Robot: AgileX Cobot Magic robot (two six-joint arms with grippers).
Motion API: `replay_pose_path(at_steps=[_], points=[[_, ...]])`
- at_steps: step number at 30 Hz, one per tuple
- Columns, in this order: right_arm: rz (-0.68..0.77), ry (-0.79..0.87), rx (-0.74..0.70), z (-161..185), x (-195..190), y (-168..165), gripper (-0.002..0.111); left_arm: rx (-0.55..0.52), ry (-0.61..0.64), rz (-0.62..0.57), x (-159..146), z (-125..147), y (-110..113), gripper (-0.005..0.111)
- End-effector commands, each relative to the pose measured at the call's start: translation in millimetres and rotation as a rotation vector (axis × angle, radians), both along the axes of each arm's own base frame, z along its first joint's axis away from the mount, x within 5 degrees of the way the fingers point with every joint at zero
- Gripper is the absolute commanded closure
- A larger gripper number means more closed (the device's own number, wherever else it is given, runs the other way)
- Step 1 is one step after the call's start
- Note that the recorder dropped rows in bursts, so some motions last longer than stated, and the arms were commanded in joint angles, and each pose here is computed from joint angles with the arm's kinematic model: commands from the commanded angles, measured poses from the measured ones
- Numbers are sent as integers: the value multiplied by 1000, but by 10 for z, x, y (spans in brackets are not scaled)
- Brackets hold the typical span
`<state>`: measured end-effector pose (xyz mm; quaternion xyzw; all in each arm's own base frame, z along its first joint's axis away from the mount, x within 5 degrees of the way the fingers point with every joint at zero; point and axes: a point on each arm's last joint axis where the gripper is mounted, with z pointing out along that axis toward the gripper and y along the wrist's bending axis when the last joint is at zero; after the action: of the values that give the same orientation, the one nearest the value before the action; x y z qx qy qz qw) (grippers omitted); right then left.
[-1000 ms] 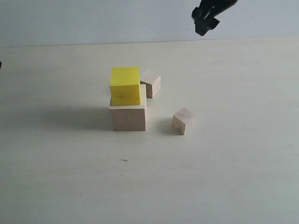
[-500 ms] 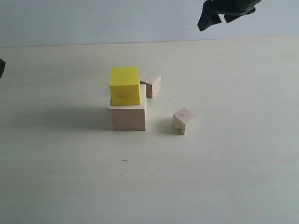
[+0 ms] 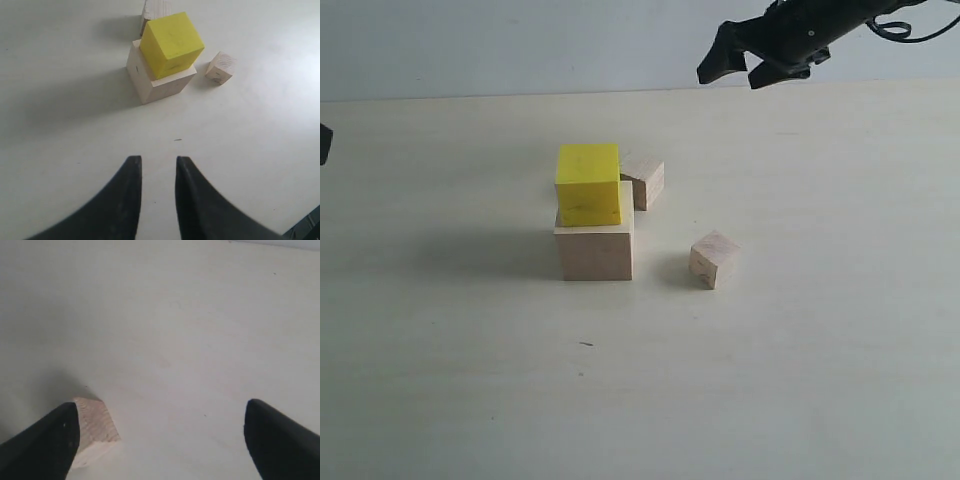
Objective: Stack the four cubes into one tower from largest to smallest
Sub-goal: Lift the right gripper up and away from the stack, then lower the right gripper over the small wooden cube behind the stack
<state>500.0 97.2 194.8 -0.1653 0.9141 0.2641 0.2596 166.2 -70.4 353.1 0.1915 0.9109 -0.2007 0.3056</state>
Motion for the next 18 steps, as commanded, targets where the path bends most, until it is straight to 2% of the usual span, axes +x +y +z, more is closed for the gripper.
replay_pose_path(at_steps=[1,7,12,18], points=[[58,-28,31,17,-21,144,25,-2,-4,8,-3,2,8,81],[156,-56,-10,-17,-87,404,28,4,-9,2,-2,1,10,81],[263,-67,-91,-58,-197,677,43,11,-5,-10,-10,-4,9,81],[324,-65,-130,-79,-284,873,39,34,21,-30,-36,-25,17,81]])
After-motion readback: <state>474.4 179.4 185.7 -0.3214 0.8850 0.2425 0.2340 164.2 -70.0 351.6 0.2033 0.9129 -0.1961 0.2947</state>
